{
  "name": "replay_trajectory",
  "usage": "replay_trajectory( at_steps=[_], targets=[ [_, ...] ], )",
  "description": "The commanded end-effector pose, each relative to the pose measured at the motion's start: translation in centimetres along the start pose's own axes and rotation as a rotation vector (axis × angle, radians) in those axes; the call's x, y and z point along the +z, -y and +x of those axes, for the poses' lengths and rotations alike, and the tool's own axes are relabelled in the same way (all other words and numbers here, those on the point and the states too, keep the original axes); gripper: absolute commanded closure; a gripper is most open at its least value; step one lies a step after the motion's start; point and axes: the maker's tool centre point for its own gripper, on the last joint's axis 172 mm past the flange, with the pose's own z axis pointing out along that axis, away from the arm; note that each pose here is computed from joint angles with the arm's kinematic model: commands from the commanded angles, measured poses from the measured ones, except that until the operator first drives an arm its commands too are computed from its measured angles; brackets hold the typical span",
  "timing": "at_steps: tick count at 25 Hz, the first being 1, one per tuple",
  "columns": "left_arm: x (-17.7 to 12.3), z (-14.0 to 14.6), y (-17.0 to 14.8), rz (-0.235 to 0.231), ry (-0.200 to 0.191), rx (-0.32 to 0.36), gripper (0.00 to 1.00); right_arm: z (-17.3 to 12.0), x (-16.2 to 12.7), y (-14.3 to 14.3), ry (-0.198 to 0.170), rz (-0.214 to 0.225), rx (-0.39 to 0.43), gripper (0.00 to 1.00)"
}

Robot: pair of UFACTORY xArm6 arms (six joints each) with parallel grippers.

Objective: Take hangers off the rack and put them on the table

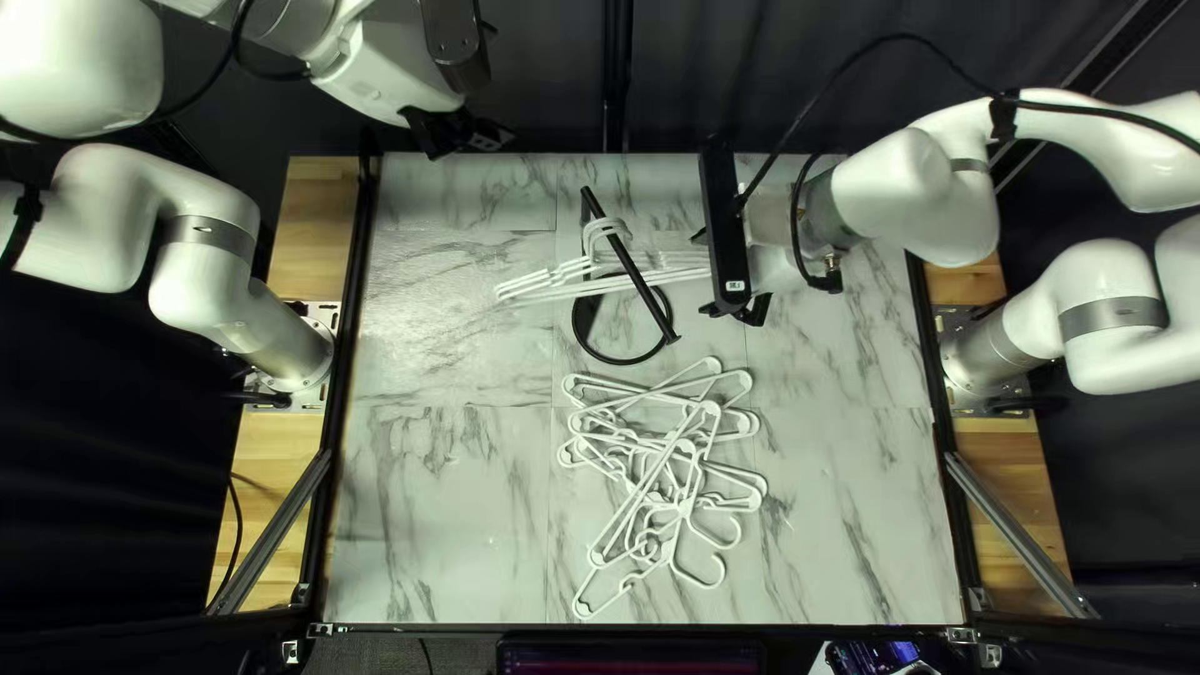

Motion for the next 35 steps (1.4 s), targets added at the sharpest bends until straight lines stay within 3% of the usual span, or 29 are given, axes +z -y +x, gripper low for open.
replay_trajectory(
  at_steps=[1, 10, 22, 35],
  targets=[
    [0.0, 0.0, 0.0, 0.000, 0.000, 0.000, 0.00, 0.0, -0.4, 0.4, -0.003, 0.000, 0.001, 0.00],
    [0.0, 0.0, 0.0, 0.000, 0.000, 0.000, 0.00, 0.8, -0.2, 2.6, -0.002, 0.014, -0.008, 0.00],
    [0.0, 0.0, 0.0, 0.000, 0.000, 0.000, 0.00, -0.6, 1.3, 1.8, 0.004, 0.039, 0.014, 0.00],
    [0.0, 0.0, 0.0, 0.000, 0.000, 0.000, 0.00, 0.1, 0.3, 2.1, 0.007, 0.030, 0.010, 0.00]
  ],
)
